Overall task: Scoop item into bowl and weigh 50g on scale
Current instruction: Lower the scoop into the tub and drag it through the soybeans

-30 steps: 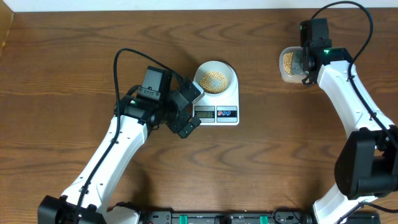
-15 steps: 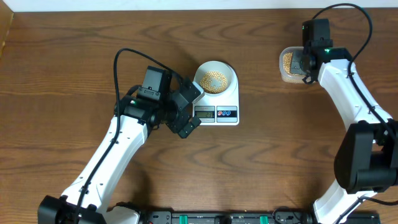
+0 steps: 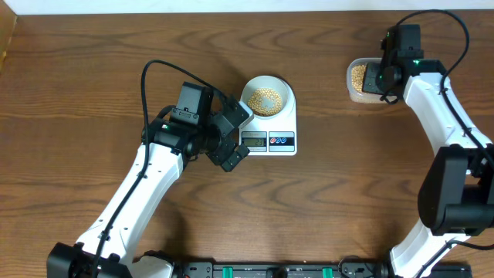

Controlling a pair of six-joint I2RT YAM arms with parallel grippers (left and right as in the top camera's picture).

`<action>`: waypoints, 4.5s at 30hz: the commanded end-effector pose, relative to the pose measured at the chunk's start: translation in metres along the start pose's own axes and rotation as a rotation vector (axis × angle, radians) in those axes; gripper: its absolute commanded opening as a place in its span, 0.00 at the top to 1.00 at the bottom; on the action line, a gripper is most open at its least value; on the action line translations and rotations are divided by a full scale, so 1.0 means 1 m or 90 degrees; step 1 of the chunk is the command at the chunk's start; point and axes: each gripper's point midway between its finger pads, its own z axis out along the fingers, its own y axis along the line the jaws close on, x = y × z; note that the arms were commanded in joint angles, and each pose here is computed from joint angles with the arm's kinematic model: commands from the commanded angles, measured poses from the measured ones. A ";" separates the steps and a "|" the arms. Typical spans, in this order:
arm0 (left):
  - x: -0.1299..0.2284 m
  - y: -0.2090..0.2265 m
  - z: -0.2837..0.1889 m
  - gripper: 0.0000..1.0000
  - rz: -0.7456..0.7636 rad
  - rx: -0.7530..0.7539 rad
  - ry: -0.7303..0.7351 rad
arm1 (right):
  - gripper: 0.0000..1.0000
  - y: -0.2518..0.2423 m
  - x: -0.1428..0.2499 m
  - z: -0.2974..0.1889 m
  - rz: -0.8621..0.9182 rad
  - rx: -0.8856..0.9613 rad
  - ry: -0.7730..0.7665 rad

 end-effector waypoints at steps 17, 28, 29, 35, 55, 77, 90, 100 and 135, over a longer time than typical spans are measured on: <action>-0.010 0.002 -0.008 0.02 0.018 -0.010 -0.017 | 0.99 0.000 0.006 -0.005 0.051 -0.215 0.052; -0.010 0.002 -0.008 0.02 0.018 -0.010 -0.017 | 0.99 0.006 0.013 -0.006 0.053 -0.238 0.070; -0.010 0.002 -0.008 0.02 0.018 -0.010 -0.017 | 0.99 0.005 0.014 -0.005 0.053 -0.238 0.070; -0.010 0.002 -0.008 0.02 0.018 -0.010 -0.017 | 0.99 0.004 0.028 0.010 0.059 -0.236 0.092; -0.010 0.002 -0.008 0.02 0.018 -0.010 -0.017 | 0.99 -0.012 0.025 0.017 0.109 -0.269 0.093; -0.010 0.002 -0.008 0.02 0.018 -0.010 -0.017 | 0.99 -0.014 0.017 0.023 0.156 -0.365 0.084; -0.010 0.002 -0.008 0.02 0.018 -0.010 -0.017 | 0.99 -0.024 0.013 0.019 0.175 -0.396 0.074; -0.010 0.002 -0.008 0.02 0.018 -0.010 -0.017 | 0.99 -0.035 0.003 -0.002 0.175 -0.500 0.039; -0.010 0.002 -0.008 0.02 0.018 -0.010 -0.017 | 0.99 -0.036 -0.020 -0.038 0.166 -0.505 -0.016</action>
